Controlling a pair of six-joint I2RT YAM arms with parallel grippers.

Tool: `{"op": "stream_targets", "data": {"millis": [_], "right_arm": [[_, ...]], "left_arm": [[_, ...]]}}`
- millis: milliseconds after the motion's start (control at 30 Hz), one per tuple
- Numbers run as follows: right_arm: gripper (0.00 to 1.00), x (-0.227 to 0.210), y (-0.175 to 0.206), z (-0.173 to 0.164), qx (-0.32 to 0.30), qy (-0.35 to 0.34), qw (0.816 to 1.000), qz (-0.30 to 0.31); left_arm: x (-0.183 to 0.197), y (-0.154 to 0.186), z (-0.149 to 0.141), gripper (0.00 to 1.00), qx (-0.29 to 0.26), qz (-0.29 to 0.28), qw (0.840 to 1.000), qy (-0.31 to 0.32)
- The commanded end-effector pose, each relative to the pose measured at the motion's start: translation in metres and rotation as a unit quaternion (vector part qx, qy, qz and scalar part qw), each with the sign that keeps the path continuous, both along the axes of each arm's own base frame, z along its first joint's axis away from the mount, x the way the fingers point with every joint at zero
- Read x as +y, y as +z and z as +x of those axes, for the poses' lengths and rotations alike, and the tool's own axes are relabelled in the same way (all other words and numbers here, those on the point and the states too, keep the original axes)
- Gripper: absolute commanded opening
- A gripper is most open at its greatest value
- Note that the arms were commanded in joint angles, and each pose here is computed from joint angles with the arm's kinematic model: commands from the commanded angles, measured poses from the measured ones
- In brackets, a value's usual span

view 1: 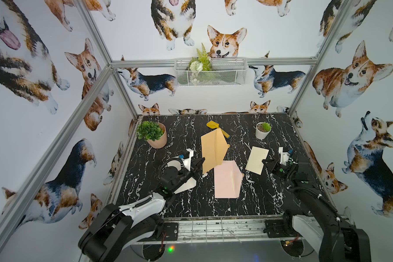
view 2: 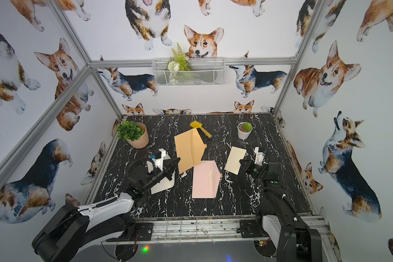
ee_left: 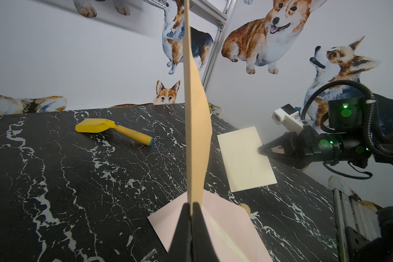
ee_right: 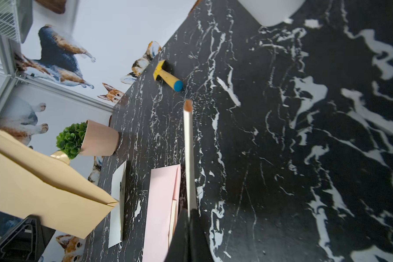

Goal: Take the letter paper out of the envelope
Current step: Place the letter paper at the center of the board, then place the envelope at the center of the board.

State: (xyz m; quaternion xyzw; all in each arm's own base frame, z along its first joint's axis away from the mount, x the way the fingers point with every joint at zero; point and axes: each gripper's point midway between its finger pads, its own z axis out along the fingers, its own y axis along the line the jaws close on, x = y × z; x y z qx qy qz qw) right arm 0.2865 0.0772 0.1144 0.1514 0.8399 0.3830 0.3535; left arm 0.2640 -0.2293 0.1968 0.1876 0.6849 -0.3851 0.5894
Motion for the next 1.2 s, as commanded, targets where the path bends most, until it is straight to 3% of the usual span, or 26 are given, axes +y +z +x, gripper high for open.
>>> {"op": "stream_targets", "data": {"millis": [0,67,167,267,333,467,567,700,900,1167], "right_arm": [[0.00,-0.005,-0.016,0.002,0.038,-0.008,0.999,0.022],[0.01,-0.011,-0.033,0.002,0.073,-0.026,0.997,0.014],[0.17,-0.020,-0.052,0.000,0.115,-0.043,0.992,-0.006],[0.23,-0.038,-0.061,-0.004,0.145,-0.080,0.985,-0.055],[0.28,-0.051,-0.059,-0.008,0.141,-0.106,0.980,-0.089],[0.50,-0.063,-0.032,-0.019,0.071,-0.145,0.980,-0.113],[0.60,-0.045,0.005,-0.022,0.001,-0.108,0.990,-0.092],[0.67,0.001,0.043,-0.029,-0.060,-0.021,0.996,-0.058],[0.72,0.076,0.037,-0.028,-0.077,0.096,0.988,-0.090],[0.74,0.138,0.034,-0.014,-0.126,0.170,0.974,-0.076]], "left_arm": [[-0.001,0.004,0.000,0.00,-0.007,-0.002,1.000,-0.001],[0.000,0.004,0.001,0.00,-0.008,-0.003,1.000,-0.001],[0.000,0.004,0.000,0.00,-0.009,-0.002,1.000,0.000],[0.000,0.005,0.000,0.00,-0.010,-0.001,1.000,0.000],[0.000,0.005,0.000,0.00,-0.011,-0.001,1.000,0.000],[0.000,0.007,-0.002,0.00,-0.015,-0.006,1.000,-0.003],[-0.002,0.009,-0.004,0.00,-0.018,-0.011,1.000,-0.010],[-0.009,0.014,-0.008,0.00,-0.021,-0.024,0.999,-0.038],[-0.021,0.018,-0.013,0.00,-0.013,-0.051,0.996,-0.076],[-0.034,0.020,-0.017,0.00,0.002,-0.081,0.989,-0.122]]}}
